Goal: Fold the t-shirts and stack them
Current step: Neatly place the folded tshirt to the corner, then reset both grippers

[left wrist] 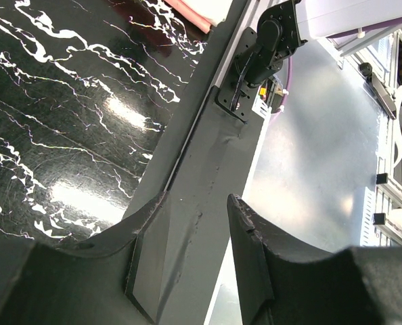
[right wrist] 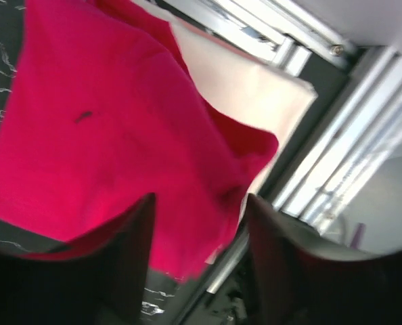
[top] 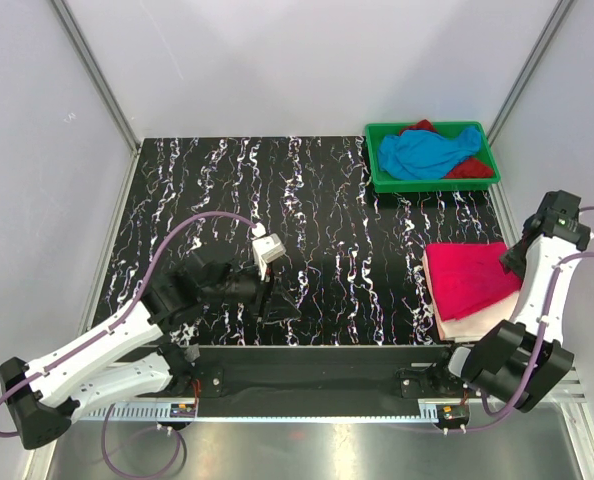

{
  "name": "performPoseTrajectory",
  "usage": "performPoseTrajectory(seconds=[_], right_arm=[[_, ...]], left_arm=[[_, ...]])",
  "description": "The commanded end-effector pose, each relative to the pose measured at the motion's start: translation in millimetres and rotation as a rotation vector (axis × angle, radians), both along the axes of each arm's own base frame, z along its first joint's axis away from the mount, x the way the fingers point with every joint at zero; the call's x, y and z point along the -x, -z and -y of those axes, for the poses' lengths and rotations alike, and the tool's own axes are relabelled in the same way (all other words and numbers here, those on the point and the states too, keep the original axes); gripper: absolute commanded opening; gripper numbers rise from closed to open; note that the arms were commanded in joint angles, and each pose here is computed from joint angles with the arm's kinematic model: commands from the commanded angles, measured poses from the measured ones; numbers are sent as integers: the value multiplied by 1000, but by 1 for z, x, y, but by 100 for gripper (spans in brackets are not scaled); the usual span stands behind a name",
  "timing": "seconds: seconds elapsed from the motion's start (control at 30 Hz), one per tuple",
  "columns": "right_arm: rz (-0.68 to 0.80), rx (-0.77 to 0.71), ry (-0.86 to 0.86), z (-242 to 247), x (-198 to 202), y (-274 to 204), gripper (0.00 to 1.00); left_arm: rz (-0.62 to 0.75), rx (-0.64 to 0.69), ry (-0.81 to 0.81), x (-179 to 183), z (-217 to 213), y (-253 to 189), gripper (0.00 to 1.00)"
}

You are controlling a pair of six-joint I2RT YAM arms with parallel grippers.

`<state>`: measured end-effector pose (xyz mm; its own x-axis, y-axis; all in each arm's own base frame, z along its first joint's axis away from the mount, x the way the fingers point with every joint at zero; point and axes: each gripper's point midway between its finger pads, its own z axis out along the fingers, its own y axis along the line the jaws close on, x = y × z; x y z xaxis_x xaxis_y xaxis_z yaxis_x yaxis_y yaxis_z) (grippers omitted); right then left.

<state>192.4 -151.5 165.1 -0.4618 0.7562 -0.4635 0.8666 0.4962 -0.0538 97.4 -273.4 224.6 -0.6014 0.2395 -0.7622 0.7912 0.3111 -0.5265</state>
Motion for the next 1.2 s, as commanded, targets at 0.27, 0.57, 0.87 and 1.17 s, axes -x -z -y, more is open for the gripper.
performPoseTrajectory(seconds=[0.27,0.57,0.87,1.17], right_arm=[[179,-54,62,-19,-3,-71,72],[217,-191,27,-41,-24,-5,65],[300,-199,145,-43,-26,5,20],[627,-711,-667,-242,-44,-77,55]], left_arm=[[37,57,7,-3,1,-22,45],[22,54,16,-8,10,-23,45],[15,47,-54,-14,4,-26,45],[-8,-25,-316,-29,-39,1,56]])
